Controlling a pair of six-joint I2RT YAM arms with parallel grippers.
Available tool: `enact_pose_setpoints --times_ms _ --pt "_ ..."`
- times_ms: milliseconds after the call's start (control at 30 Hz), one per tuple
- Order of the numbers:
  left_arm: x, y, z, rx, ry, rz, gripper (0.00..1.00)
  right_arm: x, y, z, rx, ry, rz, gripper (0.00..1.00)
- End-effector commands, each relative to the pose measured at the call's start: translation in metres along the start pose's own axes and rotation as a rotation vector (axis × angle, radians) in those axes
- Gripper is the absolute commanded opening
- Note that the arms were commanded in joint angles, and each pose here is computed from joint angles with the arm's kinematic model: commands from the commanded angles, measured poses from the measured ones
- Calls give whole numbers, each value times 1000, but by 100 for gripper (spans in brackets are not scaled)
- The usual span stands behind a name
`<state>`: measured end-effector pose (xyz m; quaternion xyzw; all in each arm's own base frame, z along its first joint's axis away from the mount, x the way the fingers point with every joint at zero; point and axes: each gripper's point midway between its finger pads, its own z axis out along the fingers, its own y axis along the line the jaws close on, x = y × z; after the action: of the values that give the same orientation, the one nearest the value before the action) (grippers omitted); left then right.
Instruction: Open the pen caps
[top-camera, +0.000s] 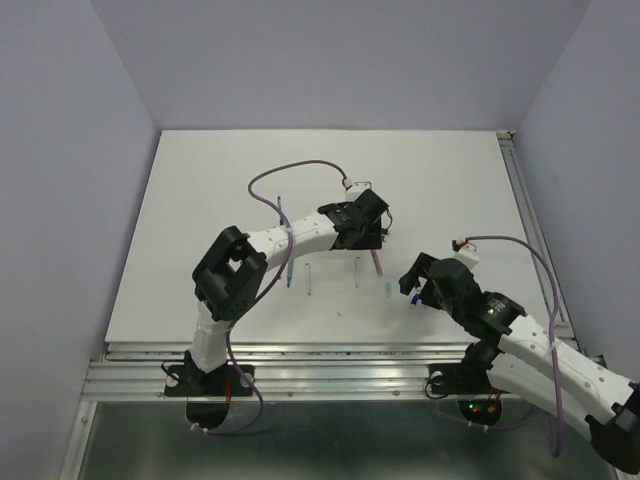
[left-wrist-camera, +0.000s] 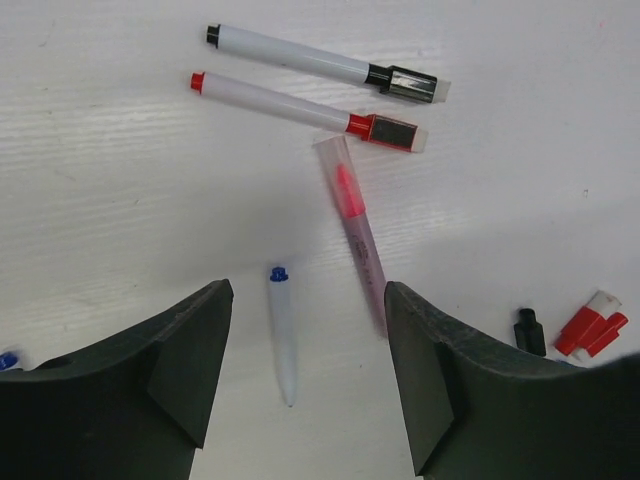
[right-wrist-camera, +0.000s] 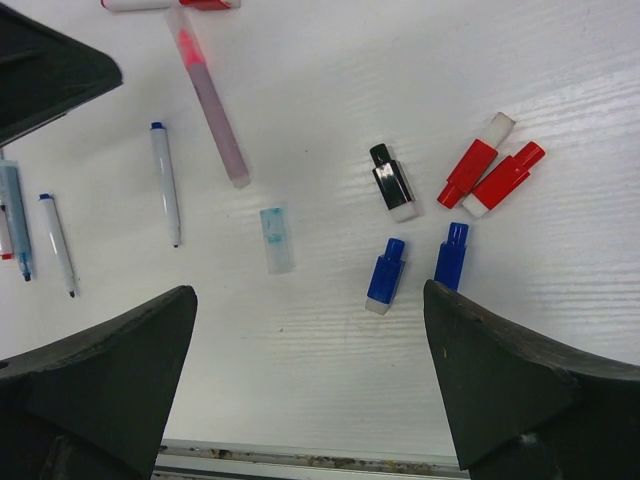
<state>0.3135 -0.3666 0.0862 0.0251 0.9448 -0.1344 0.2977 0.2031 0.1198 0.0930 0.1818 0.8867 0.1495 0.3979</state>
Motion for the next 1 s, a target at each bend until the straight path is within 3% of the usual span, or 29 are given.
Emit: enact_pose_setpoints --times_ms 0,233,967 --pt "-9 -25 8 30 6 24 72 -11 -4 -1 0 -64 19 100" --pt "-8 -42 28 12 23 38 68 -14 -4 -4 -28 -92 23 100" --pt "18 -18 71 -186 75 51 51 -17 -6 -3 -23 -109 19 100"
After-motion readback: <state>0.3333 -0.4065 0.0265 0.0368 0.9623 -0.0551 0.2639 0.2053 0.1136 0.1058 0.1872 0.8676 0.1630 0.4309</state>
